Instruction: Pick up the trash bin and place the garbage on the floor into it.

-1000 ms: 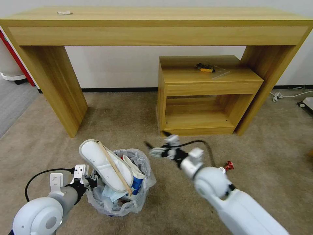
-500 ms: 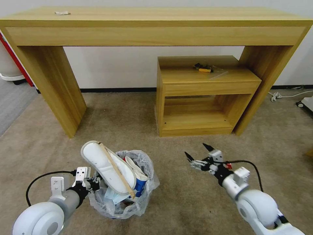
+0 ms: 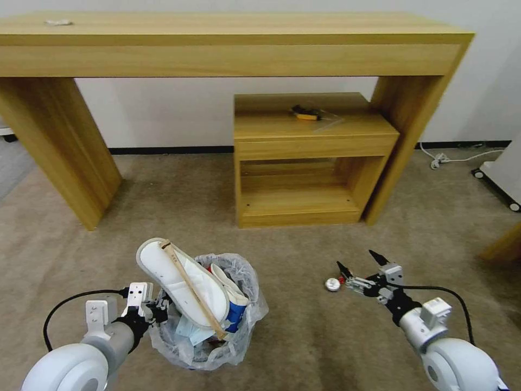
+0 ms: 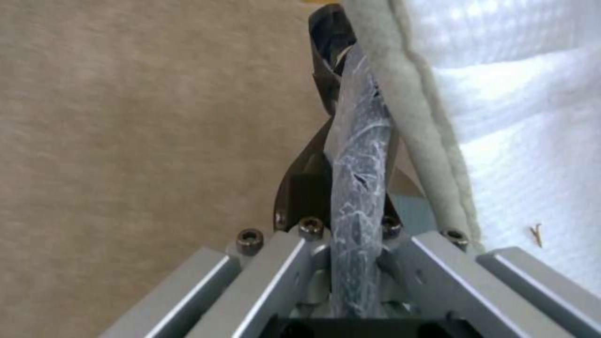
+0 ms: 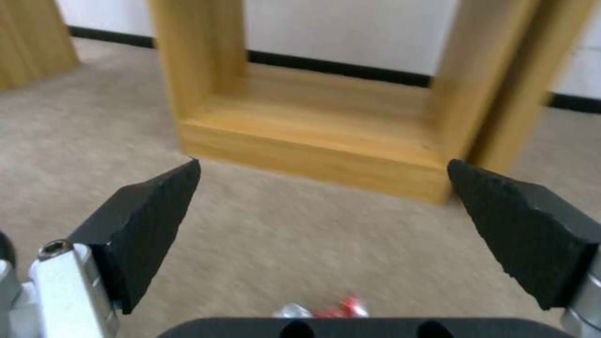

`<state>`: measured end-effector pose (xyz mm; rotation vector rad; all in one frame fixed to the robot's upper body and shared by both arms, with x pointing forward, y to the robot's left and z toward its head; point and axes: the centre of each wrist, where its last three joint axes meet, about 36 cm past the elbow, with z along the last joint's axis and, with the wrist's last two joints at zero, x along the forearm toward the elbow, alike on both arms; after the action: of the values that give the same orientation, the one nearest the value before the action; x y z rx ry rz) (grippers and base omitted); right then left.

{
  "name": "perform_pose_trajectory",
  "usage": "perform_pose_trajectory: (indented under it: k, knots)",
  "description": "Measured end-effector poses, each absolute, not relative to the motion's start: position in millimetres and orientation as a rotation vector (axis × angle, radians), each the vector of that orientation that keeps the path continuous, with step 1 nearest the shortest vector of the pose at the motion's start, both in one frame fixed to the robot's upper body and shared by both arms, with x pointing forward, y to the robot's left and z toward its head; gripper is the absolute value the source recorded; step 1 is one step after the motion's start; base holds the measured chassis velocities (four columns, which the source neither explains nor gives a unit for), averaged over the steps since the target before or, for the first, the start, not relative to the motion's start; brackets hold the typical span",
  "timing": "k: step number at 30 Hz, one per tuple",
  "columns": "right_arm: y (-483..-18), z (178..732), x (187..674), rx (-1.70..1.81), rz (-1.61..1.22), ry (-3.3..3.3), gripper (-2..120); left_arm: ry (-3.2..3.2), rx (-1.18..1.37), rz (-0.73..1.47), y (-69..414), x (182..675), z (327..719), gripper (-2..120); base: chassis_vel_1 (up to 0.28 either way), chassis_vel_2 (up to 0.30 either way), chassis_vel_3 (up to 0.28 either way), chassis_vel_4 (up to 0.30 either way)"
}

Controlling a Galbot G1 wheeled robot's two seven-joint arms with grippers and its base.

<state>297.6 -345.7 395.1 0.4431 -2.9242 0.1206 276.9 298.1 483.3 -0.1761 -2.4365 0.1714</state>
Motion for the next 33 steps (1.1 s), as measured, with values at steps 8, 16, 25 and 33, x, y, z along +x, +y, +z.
perform_pose_trajectory:
  k: [8, 16, 25, 33]
  knots:
    - [-358.7, 361.9, 303.1, 0.238, -0.012, -2.789, 100, -2.437, -0.18, 0.17, 295.8, 273.4, 484.8, 0, -0.28, -0.283, 0.283, 0.263]
    - [-365.2, 311.1, 342.7, 0.29, -0.058, -2.685, 100, -2.434, -0.165, 0.158, 297.7, 270.5, 484.8, 0, 0.023, 0.008, -0.008, -0.018]
    - [-325.4, 265.2, 387.4, 0.412, -0.085, -2.598, 100, -2.423, -0.155, 0.153, 298.0, 270.8, 479.9, 0, 0.017, 0.012, -0.008, -0.009]
    - [-238.3, 259.8, 404.8, 0.399, -0.166, -2.533, 100, -2.421, -0.149, 0.156, 299.3, 273.9, 476.6, 0, 0.0, 0.0, 0.0, 0.0]
